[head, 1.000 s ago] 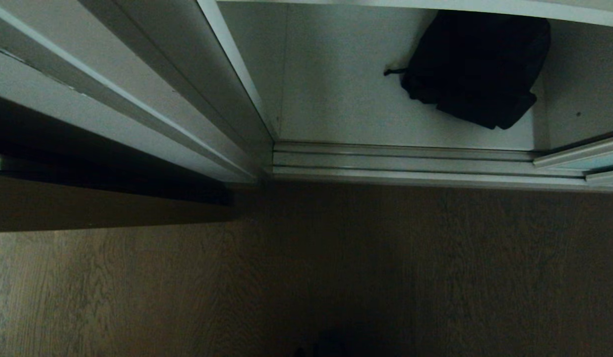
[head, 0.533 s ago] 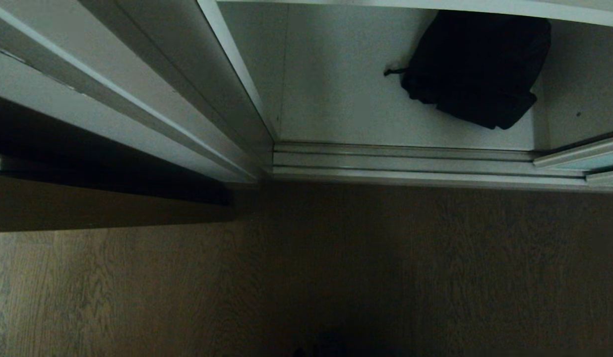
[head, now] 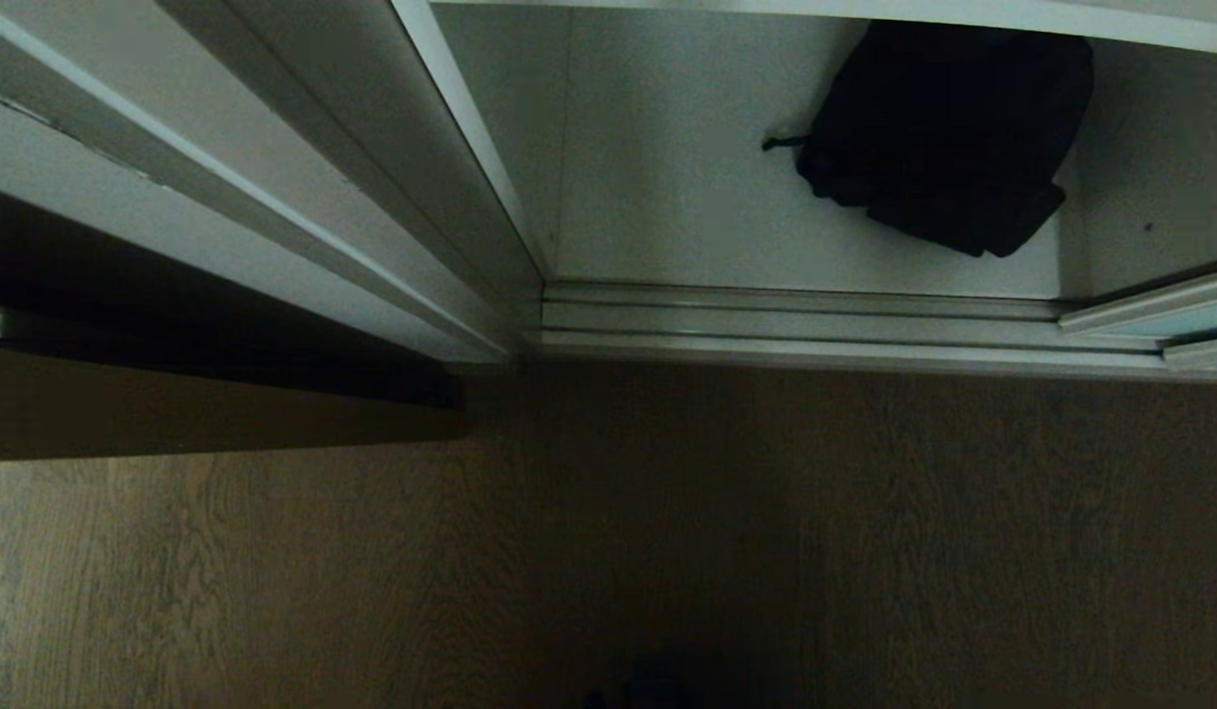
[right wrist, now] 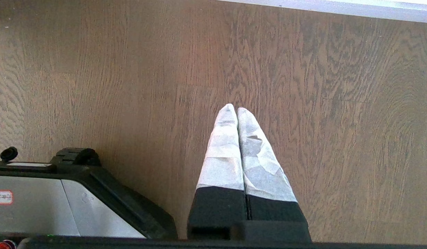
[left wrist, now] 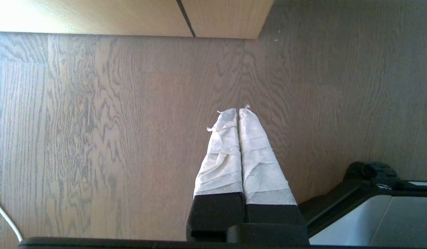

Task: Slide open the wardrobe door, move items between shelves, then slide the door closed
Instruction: Close the door

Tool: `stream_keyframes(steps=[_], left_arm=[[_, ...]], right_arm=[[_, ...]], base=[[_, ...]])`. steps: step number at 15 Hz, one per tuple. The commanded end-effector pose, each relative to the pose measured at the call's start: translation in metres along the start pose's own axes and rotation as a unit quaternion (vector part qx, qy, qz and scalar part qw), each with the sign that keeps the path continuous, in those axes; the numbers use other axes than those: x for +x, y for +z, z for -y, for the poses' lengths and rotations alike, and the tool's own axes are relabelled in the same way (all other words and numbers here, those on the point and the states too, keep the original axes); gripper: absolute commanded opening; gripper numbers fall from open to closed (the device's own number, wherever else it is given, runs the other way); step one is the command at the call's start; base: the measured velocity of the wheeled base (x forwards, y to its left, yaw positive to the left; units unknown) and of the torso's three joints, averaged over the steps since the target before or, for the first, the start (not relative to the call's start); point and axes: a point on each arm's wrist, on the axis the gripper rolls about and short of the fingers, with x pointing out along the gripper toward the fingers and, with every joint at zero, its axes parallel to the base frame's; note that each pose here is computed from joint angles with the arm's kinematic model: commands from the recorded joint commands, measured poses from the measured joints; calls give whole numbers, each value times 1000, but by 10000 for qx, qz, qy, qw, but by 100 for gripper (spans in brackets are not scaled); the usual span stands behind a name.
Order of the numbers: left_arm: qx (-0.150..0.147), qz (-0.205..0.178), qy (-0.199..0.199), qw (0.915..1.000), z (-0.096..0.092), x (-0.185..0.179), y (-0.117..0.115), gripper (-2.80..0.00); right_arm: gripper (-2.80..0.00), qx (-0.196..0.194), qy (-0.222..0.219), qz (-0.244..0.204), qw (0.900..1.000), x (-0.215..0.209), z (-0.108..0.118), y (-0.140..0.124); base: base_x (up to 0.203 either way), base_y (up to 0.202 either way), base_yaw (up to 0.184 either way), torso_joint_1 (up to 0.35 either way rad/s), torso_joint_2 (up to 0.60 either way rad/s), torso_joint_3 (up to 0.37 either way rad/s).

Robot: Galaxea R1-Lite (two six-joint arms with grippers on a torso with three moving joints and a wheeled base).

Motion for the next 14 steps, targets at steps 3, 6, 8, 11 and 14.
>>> stream_keyframes(steps=[3, 6, 8, 11, 14], left_arm=[[-2, 6, 3, 10000, 0, 0, 0, -280], [-2, 6, 3, 10000, 0, 0, 0, -280], [-2, 6, 3, 10000, 0, 0, 0, -280], [-2, -7, 3, 10000, 0, 0, 0, -280], [-2, 6, 3, 10000, 0, 0, 0, -280]], right_arm=[[-280, 5, 2, -19, 10000, 0, 0, 0], [-280, 0, 2, -19, 10000, 0, 0, 0], [-280, 0, 2, -19, 10000, 0, 0, 0], [-280, 0, 2, -19, 10000, 0, 0, 0], [-280, 0, 2, -19, 10000, 0, 0, 0]], base=[[0, 0, 0, 0, 0, 0], [0, 0, 0, 0, 0, 0], [0, 0, 0, 0, 0, 0], [0, 0, 0, 0, 0, 0], [0, -15, 2, 1, 0, 1]])
